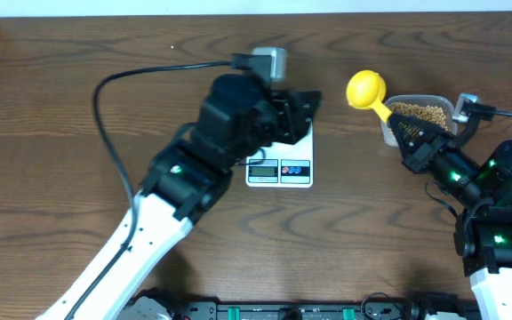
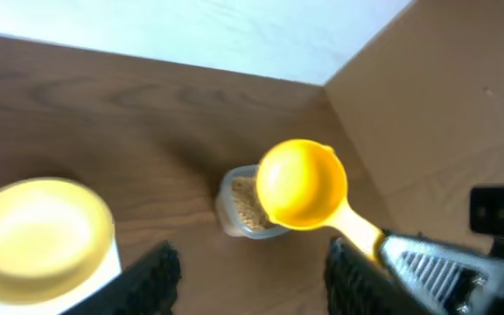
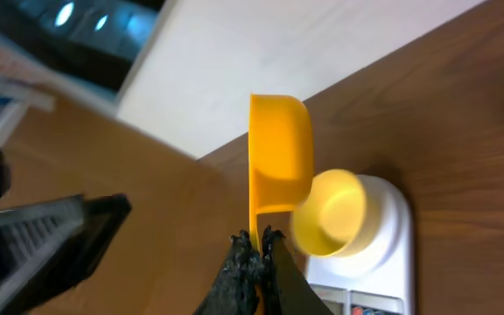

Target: Scoop item into bowl and weigh 50g on scale

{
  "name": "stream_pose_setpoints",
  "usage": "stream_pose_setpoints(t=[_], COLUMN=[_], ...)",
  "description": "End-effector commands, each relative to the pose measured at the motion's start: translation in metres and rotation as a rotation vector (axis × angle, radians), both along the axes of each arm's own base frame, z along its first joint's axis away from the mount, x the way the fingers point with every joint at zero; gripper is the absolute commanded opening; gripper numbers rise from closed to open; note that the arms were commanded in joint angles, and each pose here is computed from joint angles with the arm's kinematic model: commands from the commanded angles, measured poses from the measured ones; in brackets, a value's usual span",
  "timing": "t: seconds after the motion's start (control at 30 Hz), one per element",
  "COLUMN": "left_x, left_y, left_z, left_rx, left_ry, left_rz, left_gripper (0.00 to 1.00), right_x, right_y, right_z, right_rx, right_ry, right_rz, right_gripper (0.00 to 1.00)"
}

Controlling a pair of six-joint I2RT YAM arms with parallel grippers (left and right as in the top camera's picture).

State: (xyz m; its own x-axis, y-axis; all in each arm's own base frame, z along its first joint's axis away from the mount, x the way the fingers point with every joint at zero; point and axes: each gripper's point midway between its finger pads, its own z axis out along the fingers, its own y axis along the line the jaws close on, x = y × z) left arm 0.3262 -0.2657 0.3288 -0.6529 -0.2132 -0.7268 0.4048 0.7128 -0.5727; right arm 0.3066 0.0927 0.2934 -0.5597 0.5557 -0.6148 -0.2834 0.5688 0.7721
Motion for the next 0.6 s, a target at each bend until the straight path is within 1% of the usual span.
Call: stream_pose_setpoints(t=[0.0,0.03,0.1,0.2,0.37,0.57], left_x=[-0.004,-0.007,-0.014,-0.021,-0.020,-0.016], left_y=[0.004,0.001,-0.008,-0.023,-0.029,-0.034], left_z=[-0.011,-0.016,-0.023,-0.029,-0.035,-0.035], left_rx=[0.036,0.015,-0.030,-0.075,-0.081,-0.108], left_ry=[0.030,0.080,0.162,0.238,0.261,0.269], left_rz=[-0.010,-0.004,-0.014,-0.037,-0.038,-0.029], left_gripper=[0.46,0.43,0.43,0.43,0.43,0.43], right_x=[-0.011,-0.011,-0.011,-0.013,-0.022,-0.029], right_y=[0.013,0.014,0.015,0.017,0.033,0.047], right_z=[0.028,0.032,0.038,0.043,0.044,0.048], right_rx=[0.071,0.095,0.122,0.134,0.140,0.154], right_ry=[-0.031,-0.031,-0.032,-0.045,-0.041,-0.046], right_rz=[0.095,0.099,0.101,0.117,0.193,0.241], right_gripper=[0.01,0.01,0.01,0.01,0.01,0.01])
